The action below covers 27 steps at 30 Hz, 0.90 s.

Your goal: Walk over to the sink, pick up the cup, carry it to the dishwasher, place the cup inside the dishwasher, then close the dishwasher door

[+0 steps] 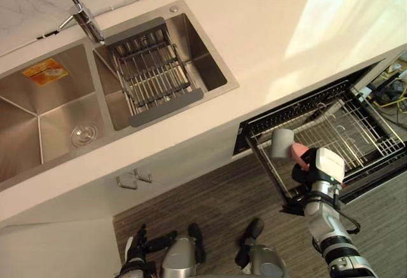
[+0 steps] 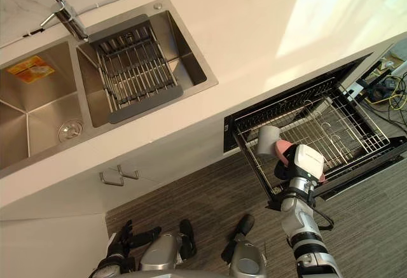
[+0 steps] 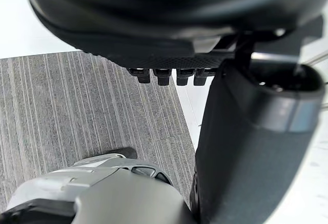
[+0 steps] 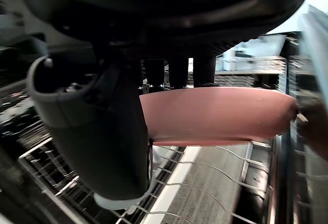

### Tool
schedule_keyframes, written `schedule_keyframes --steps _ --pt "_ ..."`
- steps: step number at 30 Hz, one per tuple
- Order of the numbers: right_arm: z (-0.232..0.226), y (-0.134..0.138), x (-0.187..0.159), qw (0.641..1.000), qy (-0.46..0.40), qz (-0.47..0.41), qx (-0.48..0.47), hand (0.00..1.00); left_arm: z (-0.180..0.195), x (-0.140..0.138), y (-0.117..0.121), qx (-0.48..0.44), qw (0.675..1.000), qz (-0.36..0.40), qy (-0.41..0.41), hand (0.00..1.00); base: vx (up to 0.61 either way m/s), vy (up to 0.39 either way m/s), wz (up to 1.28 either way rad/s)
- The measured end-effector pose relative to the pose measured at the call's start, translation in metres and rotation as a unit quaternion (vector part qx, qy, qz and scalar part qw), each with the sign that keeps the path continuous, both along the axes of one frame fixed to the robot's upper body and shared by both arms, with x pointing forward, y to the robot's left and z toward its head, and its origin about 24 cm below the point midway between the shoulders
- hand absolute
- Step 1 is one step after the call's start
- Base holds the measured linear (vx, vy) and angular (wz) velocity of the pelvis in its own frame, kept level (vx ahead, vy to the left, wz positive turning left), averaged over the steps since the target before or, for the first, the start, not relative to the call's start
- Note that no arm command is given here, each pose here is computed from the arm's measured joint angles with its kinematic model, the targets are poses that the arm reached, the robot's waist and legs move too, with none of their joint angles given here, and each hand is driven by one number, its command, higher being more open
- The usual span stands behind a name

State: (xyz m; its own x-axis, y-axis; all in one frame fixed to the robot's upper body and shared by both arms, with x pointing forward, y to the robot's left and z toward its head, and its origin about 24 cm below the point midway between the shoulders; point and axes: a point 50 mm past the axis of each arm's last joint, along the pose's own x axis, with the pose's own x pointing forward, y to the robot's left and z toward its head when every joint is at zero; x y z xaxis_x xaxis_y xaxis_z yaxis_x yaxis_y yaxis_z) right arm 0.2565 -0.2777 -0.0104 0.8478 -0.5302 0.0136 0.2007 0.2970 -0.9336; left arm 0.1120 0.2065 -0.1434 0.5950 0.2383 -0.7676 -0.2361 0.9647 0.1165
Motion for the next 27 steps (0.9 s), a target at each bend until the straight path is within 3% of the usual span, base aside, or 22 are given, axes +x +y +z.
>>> schedule_keyframes --steps 1,14,21,27 --pt "0.002 -0.003 0.002 1.000 -0.007 -0.012 0.009 1.00 0.000 0.002 -0.002 -0.001 1.000 -0.007 -0.001 1.00 0.03 0.072 0.07" --pt "-0.005 -0.006 -0.001 0.995 -0.014 -0.060 0.078 1.00 0.001 0.005 -0.006 -0.002 1.000 -0.028 0.002 1.00 -0.02 0.068 0.03" --pt "0.029 0.004 0.008 0.983 -0.126 -0.055 0.124 1.00 0.001 0.003 -0.003 0.008 0.999 -0.030 0.010 1.00 0.01 0.051 -0.11" --pt "0.059 -0.014 0.003 0.958 -0.233 -0.109 0.124 1.00 0.001 0.002 0.006 0.020 0.999 -0.027 0.021 1.00 0.01 0.073 0.00"
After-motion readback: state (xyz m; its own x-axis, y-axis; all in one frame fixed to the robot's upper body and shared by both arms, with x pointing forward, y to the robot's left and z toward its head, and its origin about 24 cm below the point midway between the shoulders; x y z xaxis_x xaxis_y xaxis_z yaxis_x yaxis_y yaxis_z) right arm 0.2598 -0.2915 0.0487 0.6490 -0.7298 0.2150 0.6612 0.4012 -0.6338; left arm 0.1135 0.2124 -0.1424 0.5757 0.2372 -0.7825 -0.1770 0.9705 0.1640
